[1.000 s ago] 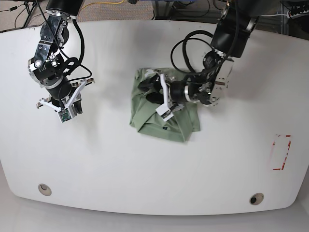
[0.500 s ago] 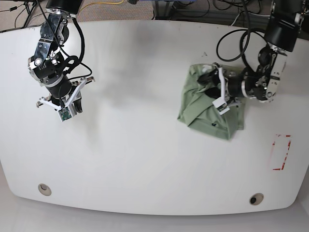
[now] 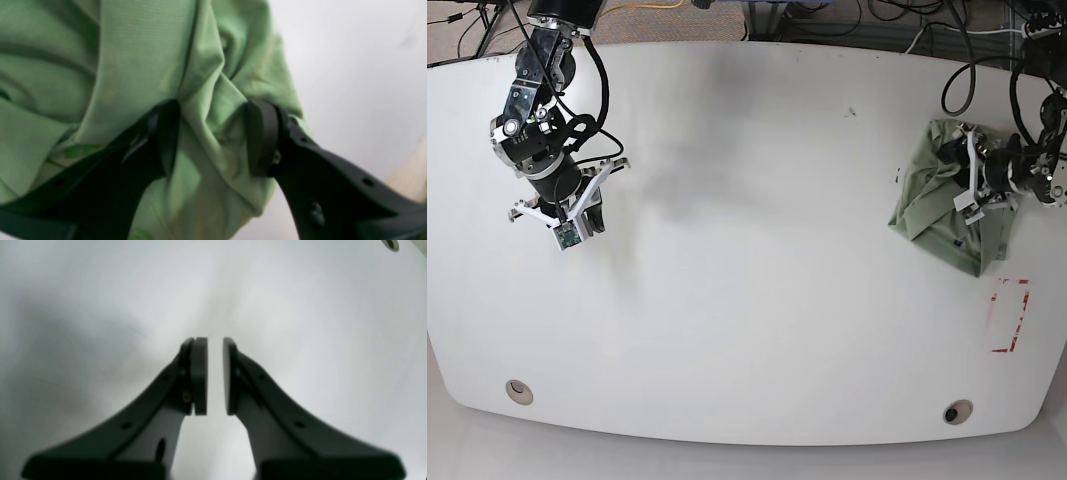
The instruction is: Layout the t-shirt on the table in an organized manner, then fold the t-shirt properly
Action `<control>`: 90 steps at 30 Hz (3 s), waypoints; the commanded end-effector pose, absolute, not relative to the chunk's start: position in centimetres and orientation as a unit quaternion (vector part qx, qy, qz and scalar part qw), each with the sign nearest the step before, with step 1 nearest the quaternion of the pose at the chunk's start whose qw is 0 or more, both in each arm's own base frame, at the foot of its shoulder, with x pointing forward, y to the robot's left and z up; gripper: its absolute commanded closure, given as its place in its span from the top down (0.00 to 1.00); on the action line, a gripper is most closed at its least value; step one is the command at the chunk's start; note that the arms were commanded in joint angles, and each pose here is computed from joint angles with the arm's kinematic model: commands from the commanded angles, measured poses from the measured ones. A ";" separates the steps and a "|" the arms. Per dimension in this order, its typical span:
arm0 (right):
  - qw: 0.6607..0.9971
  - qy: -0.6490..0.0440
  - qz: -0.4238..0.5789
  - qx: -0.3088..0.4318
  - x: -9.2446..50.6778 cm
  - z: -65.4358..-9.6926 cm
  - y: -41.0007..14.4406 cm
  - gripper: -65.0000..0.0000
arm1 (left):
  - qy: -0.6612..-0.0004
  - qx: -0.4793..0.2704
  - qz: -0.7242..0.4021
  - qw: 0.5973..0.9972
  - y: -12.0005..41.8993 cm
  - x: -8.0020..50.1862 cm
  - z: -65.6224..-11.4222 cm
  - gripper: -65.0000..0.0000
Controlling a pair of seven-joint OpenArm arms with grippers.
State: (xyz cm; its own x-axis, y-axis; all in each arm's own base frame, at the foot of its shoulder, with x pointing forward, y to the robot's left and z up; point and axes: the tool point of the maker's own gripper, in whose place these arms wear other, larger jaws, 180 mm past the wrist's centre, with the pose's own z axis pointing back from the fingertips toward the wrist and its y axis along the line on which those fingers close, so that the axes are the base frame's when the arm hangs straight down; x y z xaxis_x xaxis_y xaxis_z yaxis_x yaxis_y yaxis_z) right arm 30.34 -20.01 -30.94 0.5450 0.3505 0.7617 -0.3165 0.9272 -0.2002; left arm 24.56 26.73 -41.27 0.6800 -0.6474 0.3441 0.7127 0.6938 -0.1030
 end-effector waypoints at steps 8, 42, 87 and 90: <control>0.861 -0.469 0.195 -0.028 31.1 -28.7 -19.9 0.11 | -0.102 -0.044 -0.295 0.949 35.2 21.6 -41.3 0.47; 0.860 -0.471 0.195 -0.003 30.6 -28.9 -19.2 0.11 | -0.226 0.131 -0.315 0.912 36.9 28.5 -27.8 0.47; 0.881 -0.464 0.079 0.045 12.7 -35.2 -19.6 0.11 | -0.496 -0.073 -0.121 0.857 9.4 15.3 -35.2 0.35; 0.891 -0.446 0.069 0.050 10.8 -35.5 -19.4 0.11 | -0.456 -0.082 -0.116 0.878 9.4 11.4 -36.3 0.35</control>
State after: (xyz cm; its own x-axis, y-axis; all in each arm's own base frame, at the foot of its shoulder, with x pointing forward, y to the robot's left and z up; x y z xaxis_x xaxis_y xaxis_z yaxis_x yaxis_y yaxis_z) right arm 10.97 -19.50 -36.70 0.6199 0.0855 0.7801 -0.1670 0.9857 0.0247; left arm 12.66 9.56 -36.94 0.5568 -0.1486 0.8173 0.2825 0.9591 -0.0181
